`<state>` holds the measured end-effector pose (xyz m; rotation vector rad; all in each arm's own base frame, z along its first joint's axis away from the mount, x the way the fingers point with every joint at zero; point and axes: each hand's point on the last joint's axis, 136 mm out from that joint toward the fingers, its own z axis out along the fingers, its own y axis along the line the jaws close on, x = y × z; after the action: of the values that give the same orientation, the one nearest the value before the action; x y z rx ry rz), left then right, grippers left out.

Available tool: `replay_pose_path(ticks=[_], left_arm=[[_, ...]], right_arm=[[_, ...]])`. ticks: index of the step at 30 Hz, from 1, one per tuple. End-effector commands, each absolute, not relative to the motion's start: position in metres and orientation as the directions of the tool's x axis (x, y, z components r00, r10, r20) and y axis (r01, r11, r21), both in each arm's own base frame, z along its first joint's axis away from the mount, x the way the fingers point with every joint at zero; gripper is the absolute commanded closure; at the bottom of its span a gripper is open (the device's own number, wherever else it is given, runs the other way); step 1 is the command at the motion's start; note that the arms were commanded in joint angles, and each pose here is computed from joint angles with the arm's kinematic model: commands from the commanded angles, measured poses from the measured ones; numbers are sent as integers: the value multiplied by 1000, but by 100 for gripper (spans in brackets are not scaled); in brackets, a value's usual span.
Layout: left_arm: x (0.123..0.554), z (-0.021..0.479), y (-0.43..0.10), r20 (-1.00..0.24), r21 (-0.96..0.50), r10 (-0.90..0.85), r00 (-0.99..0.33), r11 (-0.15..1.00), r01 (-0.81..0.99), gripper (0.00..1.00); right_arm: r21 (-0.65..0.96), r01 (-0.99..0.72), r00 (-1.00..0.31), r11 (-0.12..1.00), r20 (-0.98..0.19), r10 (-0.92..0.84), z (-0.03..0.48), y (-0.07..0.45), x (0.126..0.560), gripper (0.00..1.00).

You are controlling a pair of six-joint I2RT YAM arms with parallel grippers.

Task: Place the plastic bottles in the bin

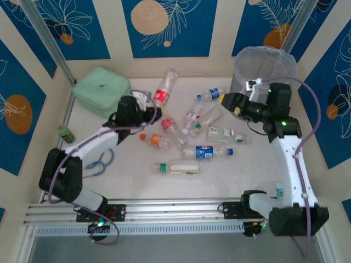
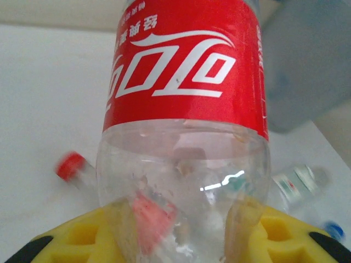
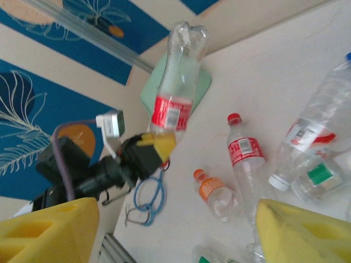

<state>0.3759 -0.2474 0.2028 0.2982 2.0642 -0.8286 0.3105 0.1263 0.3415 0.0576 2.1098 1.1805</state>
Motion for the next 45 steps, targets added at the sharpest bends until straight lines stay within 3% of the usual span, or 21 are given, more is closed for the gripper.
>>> replay_pose_path(ticks=[1,3,6,15,22,30,34,38,41,45], left_arm=[[331,219,-269,-812,-493,-118,-571,663,564,91],[307,216,-273,-813,-495,-115,-571,652,574,91],[291,210,-265,-827,-471,-110,-551,670,574,91],[277,204,-267,-810,-494,-100,-578,646,581,91],[276,190,-282,-774,-551,-108,-624,602,579,89],[278,183,-298,-757,-586,-123,-642,562,583,87],[276,185,-305,-756,-597,-132,-641,540,593,87],[276,182,-306,-756,-585,-109,-646,554,592,86],[274,182,-305,-758,-585,-113,-643,553,593,86],[273,182,-305,-755,-588,-115,-646,553,589,82]], right_arm=[[766,-332,-776,551,-553,302,342,155,321,16],[766,-334,-806,549,-534,254,333,171,331,7],[752,-289,-840,593,-497,221,306,186,354,4],[807,-297,-893,511,-425,151,275,244,379,4],[837,-289,-909,465,-393,143,260,263,389,11],[843,-280,-902,458,-395,176,252,255,403,32],[840,-268,-909,472,-383,165,248,253,411,18],[837,-265,-912,478,-378,157,243,253,413,17],[836,-254,-911,486,-376,170,242,249,415,22],[858,-230,-916,460,-351,196,243,237,417,40]])
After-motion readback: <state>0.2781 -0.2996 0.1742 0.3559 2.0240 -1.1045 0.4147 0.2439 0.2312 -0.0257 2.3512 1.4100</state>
